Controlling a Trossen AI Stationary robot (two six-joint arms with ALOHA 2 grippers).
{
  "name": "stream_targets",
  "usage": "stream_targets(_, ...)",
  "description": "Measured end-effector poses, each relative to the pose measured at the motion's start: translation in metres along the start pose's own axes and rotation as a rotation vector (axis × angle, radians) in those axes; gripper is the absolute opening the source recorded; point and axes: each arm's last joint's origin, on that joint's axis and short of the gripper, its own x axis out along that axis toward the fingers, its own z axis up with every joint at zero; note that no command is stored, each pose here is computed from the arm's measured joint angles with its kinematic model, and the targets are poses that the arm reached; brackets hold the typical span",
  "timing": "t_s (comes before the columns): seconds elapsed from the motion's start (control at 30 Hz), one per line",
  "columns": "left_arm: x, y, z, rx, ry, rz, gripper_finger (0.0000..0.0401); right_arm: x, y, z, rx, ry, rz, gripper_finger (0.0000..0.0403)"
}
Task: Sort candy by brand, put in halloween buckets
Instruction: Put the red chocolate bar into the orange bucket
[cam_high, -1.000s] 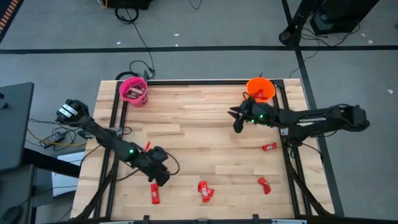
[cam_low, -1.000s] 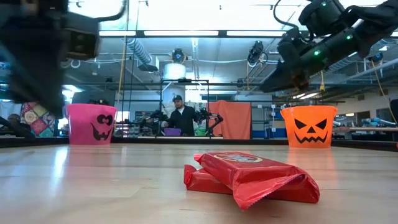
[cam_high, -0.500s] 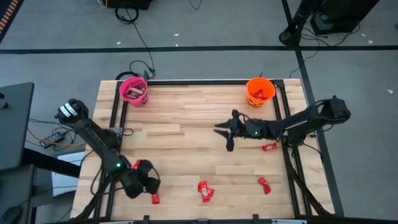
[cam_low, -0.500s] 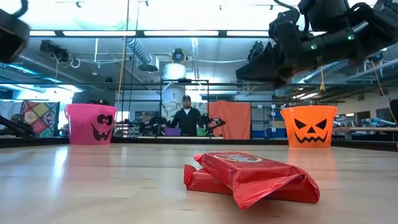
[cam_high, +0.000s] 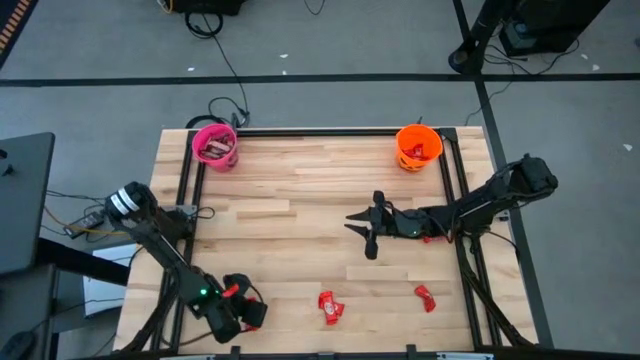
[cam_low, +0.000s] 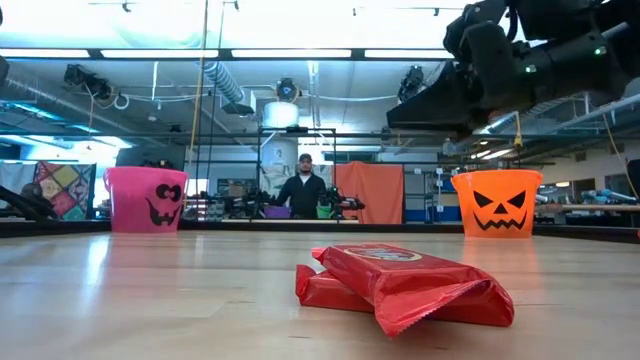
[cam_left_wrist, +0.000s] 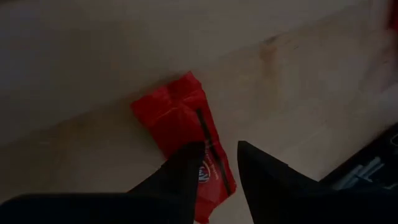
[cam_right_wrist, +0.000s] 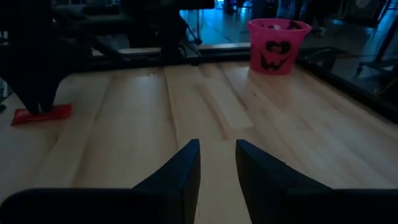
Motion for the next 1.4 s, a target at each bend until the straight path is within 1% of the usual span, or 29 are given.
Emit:
stream_targets(0.1,0.000,-0.003,-0.002,-0.004,-0.007,0.013,0.0119,-0.001,0.003,-0.001,-0.009,0.006,0.011,0.0114)
stream_targets(0.2,-0.007,-0.009,-0.004,0.005,-0.003,0.043,0.0119,-0.003,0.006,-0.001,-0.012,0.006,0.023,0.0114)
stream_targets(0.33,-0.035,-0.024,-0.007,0.054,-0.009,0.154,0.0120,-0.004,0.010,-0.002,-0.009,0.006,0.037,0.0114)
stream_targets(0.4,-0.049,-0.029,-0.006,0.077,-0.064,0.231,0.0120,-0.004,0.010,-0.002,-0.009,0.007,0.038,0.0114)
stream_targets(0.43,-0.054,-0.032,-0.006,0.087,-0.097,0.250,0.0120,-0.004,0.010,-0.002,-0.009,0.008,0.038,0.0114)
stream_targets(0.5,-0.057,-0.038,-0.010,0.088,-0.143,0.225,0.0120,-0.004,0.010,-0.002,-0.009,0.008,0.038,0.0114)
stream_targets(0.57,-0.053,-0.040,-0.013,0.094,-0.179,0.197,0.0121,-0.004,0.010,-0.002,-0.015,0.011,0.038,0.0114)
stream_targets(0.6,-0.049,-0.041,-0.014,0.093,-0.173,0.185,0.0124,-0.004,0.010,-0.003,-0.019,0.014,0.038,0.0114)
stream_targets(0.63,-0.045,-0.042,-0.017,0.091,-0.158,0.171,0.0130,-0.004,0.010,-0.003,-0.023,0.014,0.042,0.0114)
stream_targets(0.73,-0.037,-0.041,-0.020,0.104,-0.122,0.206,0.0162,-0.004,0.010,-0.003,-0.034,0.021,0.047,0.0114)
stream_targets(0.9,-0.027,-0.038,-0.019,0.076,-0.089,0.280,0.0247,-0.005,0.011,-0.005,-0.045,0.042,0.064,0.0114)
stream_targets(1.0,-0.018,-0.042,-0.017,0.050,-0.092,0.276,0.0299,-0.005,0.012,-0.006,-0.044,0.044,0.068,0.0114)
stream_targets(1.1,-0.004,-0.043,-0.016,0.035,-0.103,0.277,0.0338,-0.006,0.013,-0.006,-0.049,0.049,0.074,0.0114)
stream_targets(1.17,0.005,-0.041,-0.015,0.021,-0.090,0.320,0.0354,-0.006,0.014,-0.007,-0.050,0.054,0.076,0.0114)
stream_targets(1.27,0.016,-0.036,-0.017,-0.004,-0.074,0.381,0.0363,-0.007,0.015,-0.008,-0.052,0.058,0.081,0.0114)
stream_targets(1.4,0.022,-0.034,-0.019,0.001,-0.077,0.393,0.0360,-0.007,0.016,-0.008,-0.055,0.062,0.084,0.0114)
